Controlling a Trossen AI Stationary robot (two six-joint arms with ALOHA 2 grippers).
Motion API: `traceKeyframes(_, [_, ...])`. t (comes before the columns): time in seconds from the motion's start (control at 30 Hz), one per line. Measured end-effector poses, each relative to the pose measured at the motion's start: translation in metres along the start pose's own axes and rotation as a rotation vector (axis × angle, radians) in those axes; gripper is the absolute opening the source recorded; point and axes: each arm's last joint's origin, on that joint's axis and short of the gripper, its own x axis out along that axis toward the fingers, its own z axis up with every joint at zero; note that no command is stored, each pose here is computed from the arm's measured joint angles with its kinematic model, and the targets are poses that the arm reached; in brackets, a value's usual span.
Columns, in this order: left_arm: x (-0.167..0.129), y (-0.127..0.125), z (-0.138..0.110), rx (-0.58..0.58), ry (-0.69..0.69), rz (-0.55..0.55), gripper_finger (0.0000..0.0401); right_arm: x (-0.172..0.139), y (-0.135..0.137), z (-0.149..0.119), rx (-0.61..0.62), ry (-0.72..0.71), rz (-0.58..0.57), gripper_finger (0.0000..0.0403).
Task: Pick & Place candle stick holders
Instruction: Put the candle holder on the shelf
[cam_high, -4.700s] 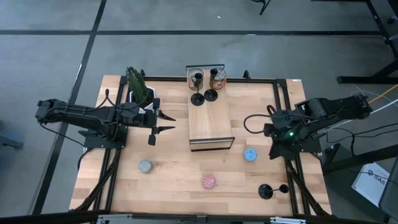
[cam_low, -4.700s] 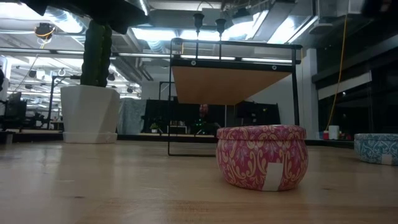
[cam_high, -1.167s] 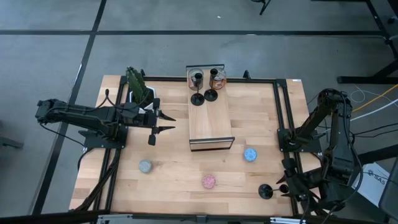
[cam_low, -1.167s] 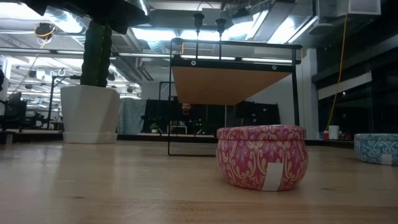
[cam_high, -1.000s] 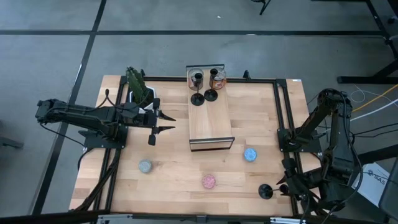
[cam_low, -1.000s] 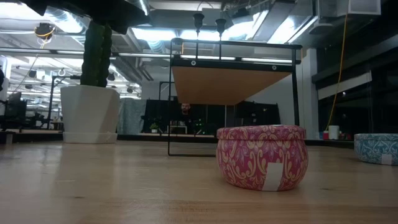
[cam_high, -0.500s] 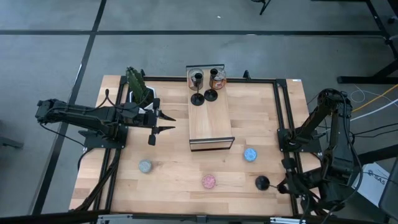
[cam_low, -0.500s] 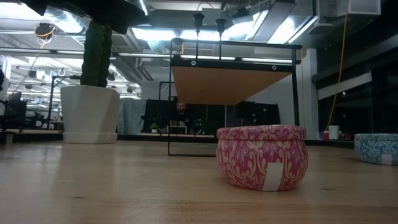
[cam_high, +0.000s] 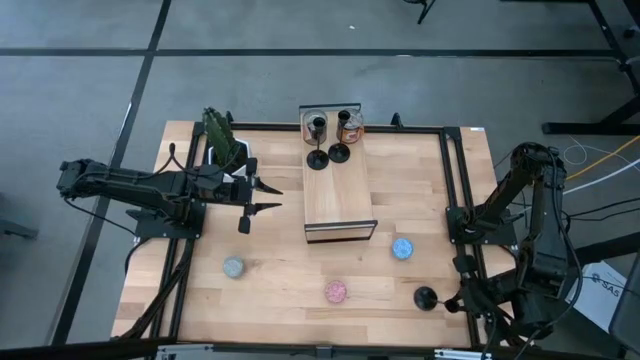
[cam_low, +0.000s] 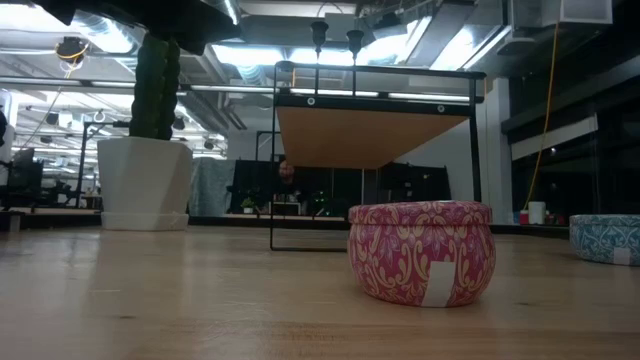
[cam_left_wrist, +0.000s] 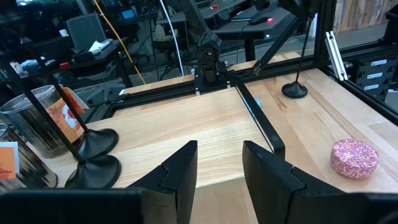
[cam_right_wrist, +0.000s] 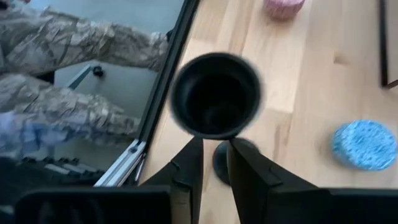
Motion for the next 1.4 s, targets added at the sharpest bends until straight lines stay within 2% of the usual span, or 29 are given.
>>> traceKeyframes(0.17, [0.000, 0.000, 0.000, 0.000, 0.000, 0.000, 0.0125, 0.000, 0.000, -0.001, 0.027, 0.026, 0.006, 0.0073])
traceKeyframes(0.37, [0.000, 0.000, 0.000, 0.000, 0.000, 0.000, 0.0122, -0.002, -0.008, -0.009, 0.149, 0.082, -0.078, 0.0073])
traceKeyframes(0.5, [0.000, 0.000, 0.000, 0.000, 0.000, 0.000, 0.0125, -0.008, -0.005, -0.021, 0.147, 0.102, -0.085, 0.0073])
traceKeyframes(0.63, [0.000, 0.000, 0.000, 0.000, 0.000, 0.000, 0.0123, -0.018, 0.001, -0.036, 0.118, 0.062, -0.081, 0.0073])
traceKeyframes(0.8, [0.000, 0.000, 0.000, 0.000, 0.000, 0.000, 0.0124, -0.030, 0.001, -0.055, 0.181, -0.016, -0.114, 0.0073])
traceKeyframes(1.07, [0.000, 0.000, 0.000, 0.000, 0.000, 0.000, 0.0122, -0.004, 0.001, -0.077, 0.248, -0.050, -0.140, 0.0074])
traceKeyframes(1.27, [0.000, 0.000, 0.000, 0.000, 0.000, 0.000, 0.0124, -0.002, 0.000, -0.079, 0.285, -0.052, -0.146, 0.0075])
traceKeyframes(1.4, [0.000, 0.000, 0.000, 0.000, 0.000, 0.000, 0.0122, -0.001, 0.000, -0.079, 0.298, -0.052, -0.149, 0.0100])
